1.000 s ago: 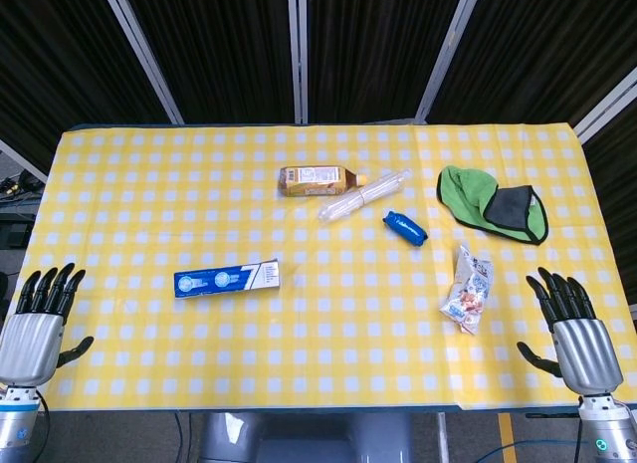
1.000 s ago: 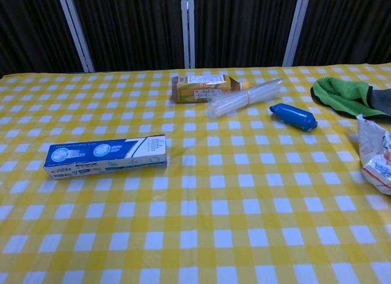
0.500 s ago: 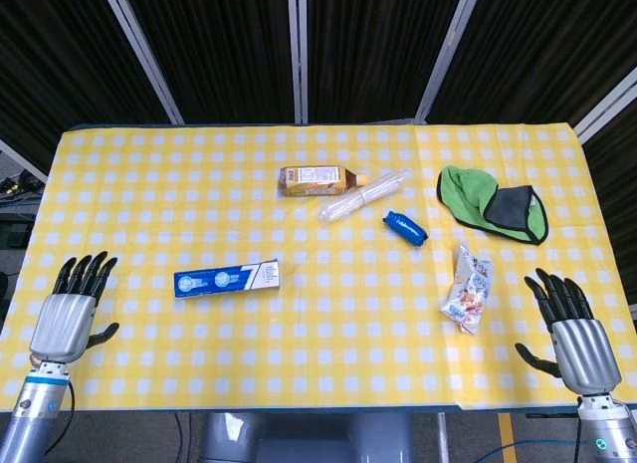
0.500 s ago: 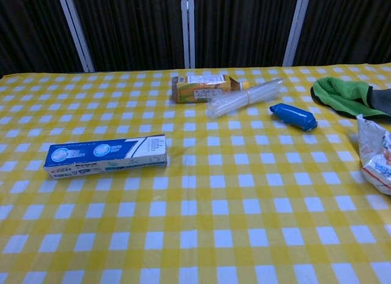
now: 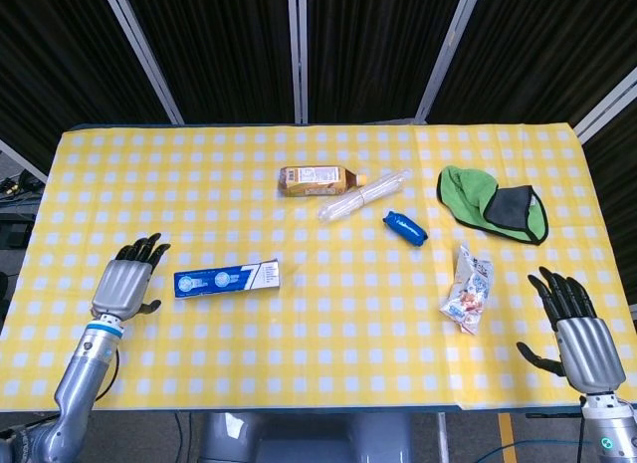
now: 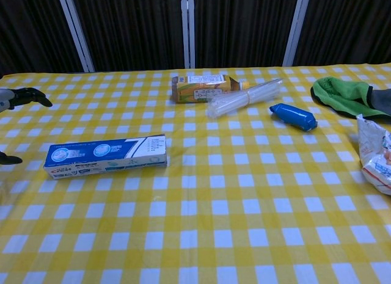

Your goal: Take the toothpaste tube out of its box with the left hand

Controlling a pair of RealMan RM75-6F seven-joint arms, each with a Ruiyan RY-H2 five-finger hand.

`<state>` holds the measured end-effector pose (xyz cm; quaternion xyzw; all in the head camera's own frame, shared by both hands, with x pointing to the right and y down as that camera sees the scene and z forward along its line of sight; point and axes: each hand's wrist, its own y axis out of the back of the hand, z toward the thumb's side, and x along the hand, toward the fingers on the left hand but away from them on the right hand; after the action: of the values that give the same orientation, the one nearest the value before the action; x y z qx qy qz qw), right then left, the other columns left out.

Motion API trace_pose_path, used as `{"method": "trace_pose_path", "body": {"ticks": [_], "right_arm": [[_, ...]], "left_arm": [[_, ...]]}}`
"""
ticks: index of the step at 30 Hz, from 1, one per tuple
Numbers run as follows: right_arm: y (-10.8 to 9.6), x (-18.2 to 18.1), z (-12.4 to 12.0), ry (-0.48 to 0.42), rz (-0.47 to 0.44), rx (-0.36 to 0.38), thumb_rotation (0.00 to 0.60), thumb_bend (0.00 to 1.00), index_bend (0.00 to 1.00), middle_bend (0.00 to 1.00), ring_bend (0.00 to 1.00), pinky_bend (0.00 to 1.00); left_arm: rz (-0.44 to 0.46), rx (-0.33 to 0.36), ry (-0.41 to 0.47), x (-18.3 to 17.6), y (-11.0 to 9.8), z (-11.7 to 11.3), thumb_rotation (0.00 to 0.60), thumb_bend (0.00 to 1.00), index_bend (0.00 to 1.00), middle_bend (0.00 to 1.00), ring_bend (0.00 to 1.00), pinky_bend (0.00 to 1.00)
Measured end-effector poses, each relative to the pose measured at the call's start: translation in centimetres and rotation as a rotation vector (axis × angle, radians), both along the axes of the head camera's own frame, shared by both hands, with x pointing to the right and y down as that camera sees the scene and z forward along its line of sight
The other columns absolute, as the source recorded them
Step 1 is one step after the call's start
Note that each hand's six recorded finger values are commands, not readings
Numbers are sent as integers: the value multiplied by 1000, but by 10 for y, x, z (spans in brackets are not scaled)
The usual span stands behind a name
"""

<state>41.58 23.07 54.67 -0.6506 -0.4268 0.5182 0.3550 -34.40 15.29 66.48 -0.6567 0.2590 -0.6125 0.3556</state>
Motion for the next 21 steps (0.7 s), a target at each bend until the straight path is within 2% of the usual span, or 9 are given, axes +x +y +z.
{"method": "trace_pose_path", "body": {"ticks": [5, 10, 21], "right_arm": [[-2, 3, -3, -13, 9, 3, 600, 85, 33, 0, 0, 0], [-3, 5, -6, -24, 20, 10, 600, 84, 33, 0, 0, 0], [-5, 8, -8, -34, 29, 12, 600, 84, 33, 0, 0, 0]], "left_arm": [[28, -45, -25, 22, -4, 15, 600, 194, 139, 14, 73, 156], [42, -92, -10, 47, 0, 26, 600, 195, 159, 31, 87, 159], [41, -109, -7, 68, 3, 43, 600, 212, 240, 95, 138, 196]]}}
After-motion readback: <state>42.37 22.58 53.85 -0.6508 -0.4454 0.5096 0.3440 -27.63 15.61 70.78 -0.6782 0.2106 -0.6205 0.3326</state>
